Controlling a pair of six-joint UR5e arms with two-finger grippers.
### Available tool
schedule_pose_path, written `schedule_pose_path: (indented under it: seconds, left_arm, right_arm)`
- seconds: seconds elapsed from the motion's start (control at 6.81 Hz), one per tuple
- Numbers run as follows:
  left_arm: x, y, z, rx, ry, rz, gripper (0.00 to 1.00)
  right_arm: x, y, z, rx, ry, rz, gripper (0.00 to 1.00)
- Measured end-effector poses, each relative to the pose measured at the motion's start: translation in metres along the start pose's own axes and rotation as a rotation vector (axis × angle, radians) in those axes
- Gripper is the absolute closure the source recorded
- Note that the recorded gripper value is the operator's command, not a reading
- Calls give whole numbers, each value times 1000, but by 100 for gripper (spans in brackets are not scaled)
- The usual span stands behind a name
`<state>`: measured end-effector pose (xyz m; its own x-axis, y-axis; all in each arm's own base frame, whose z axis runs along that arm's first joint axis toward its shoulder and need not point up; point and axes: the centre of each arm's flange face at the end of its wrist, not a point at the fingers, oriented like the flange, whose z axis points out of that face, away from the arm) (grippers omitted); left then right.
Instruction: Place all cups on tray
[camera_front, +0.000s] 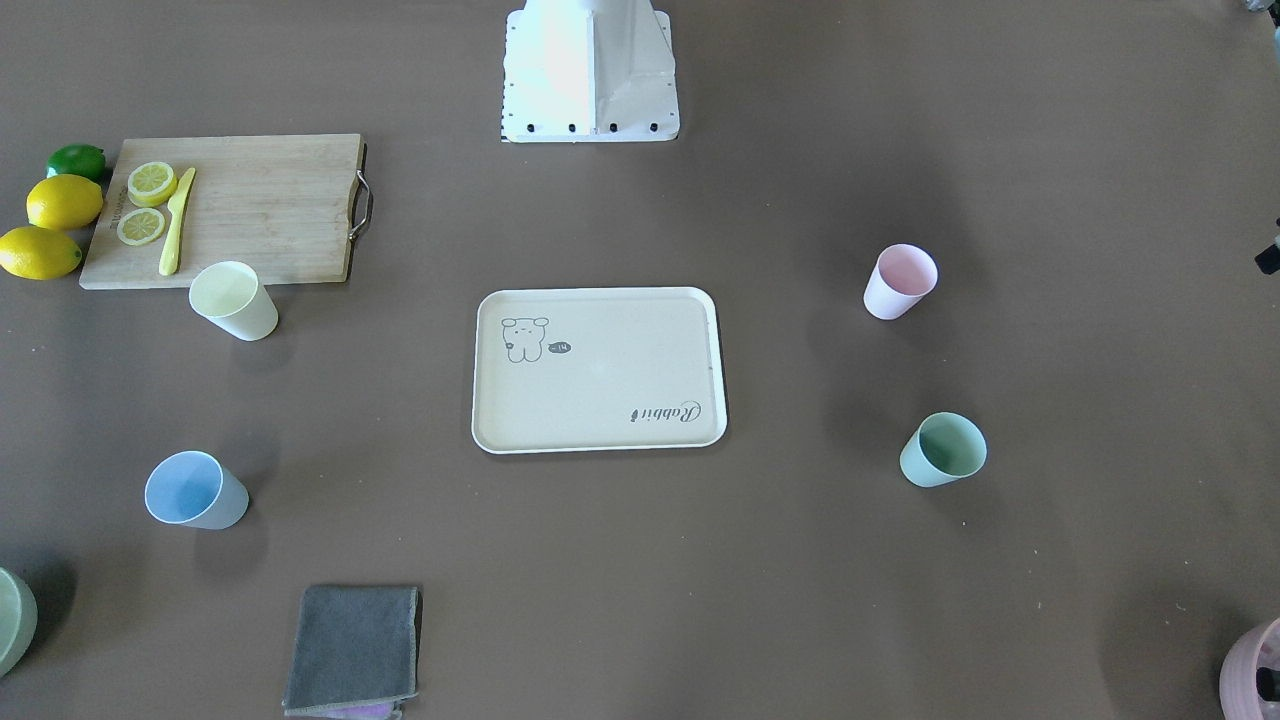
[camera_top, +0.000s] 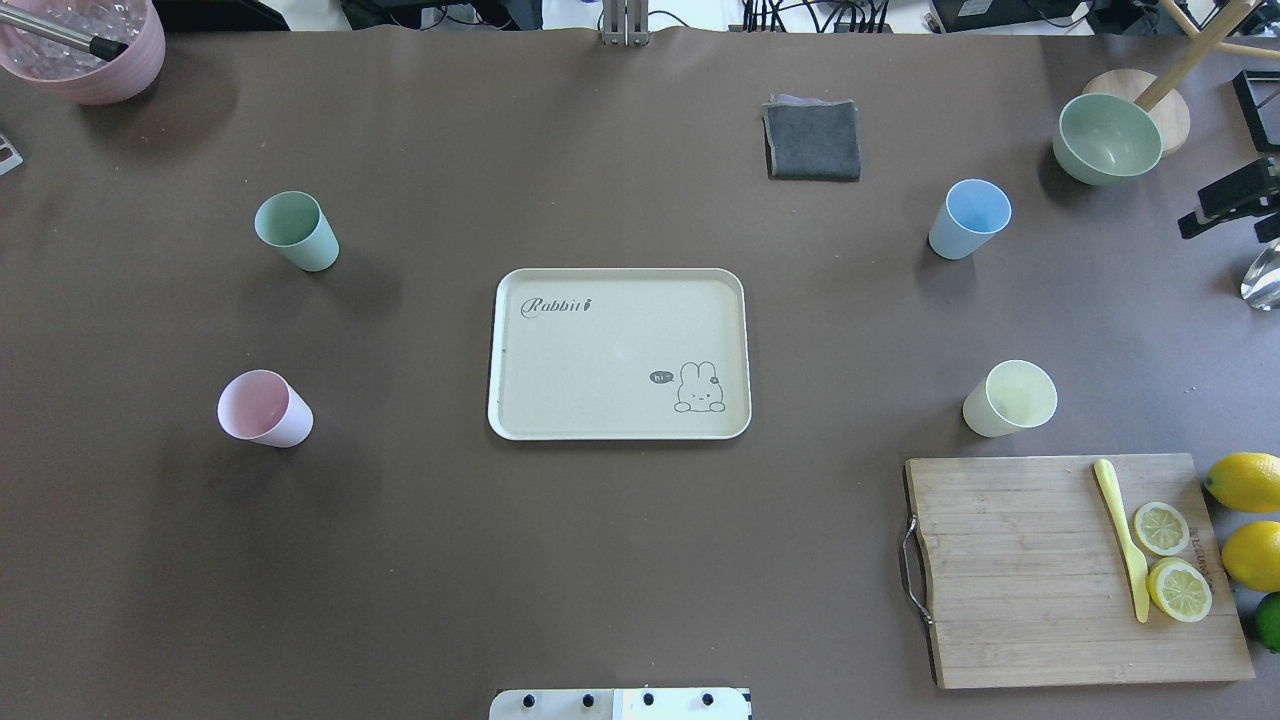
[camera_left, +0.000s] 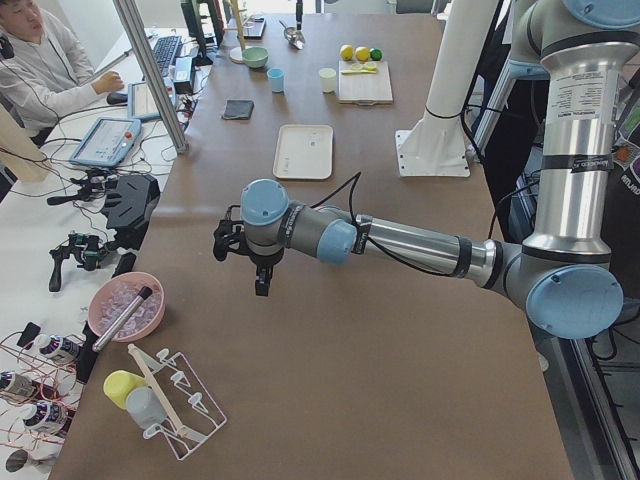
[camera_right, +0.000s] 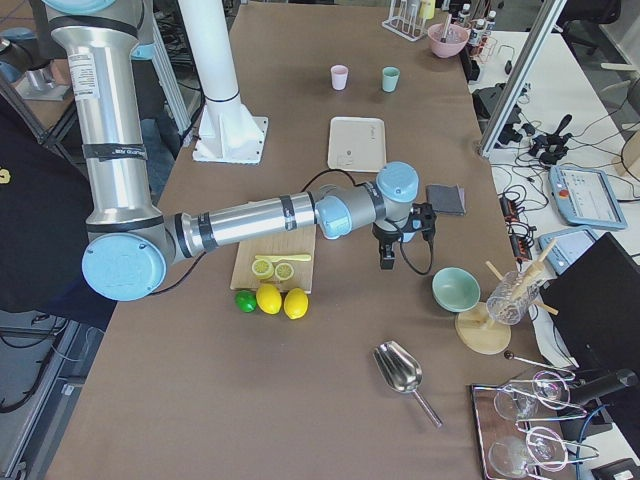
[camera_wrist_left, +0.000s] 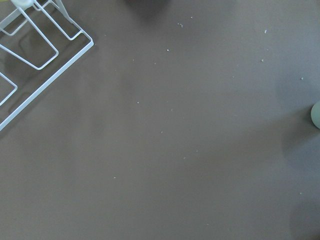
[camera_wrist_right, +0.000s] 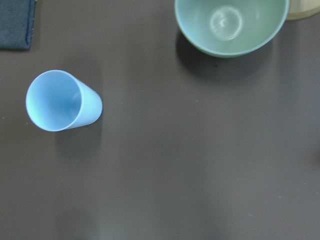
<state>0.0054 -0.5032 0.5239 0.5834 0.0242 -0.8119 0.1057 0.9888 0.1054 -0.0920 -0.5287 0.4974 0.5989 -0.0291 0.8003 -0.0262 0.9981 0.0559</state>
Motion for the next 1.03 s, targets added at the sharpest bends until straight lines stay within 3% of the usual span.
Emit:
schedule_pose_path:
  seconds: [0.29,0.59,1.03]
  left_arm:
    - [58,6,32,-13,-2,-22,2]
    - [97,14,54,-23,-21,-15,2]
    - [112,17,55,-19,-18,-16,2]
  right_arm:
    - [-67,24,37,-19,-6,-5,2]
    - [-100,52,87,-49,35,-70,16]
    - [-115,75,119,-87,68,-119,21]
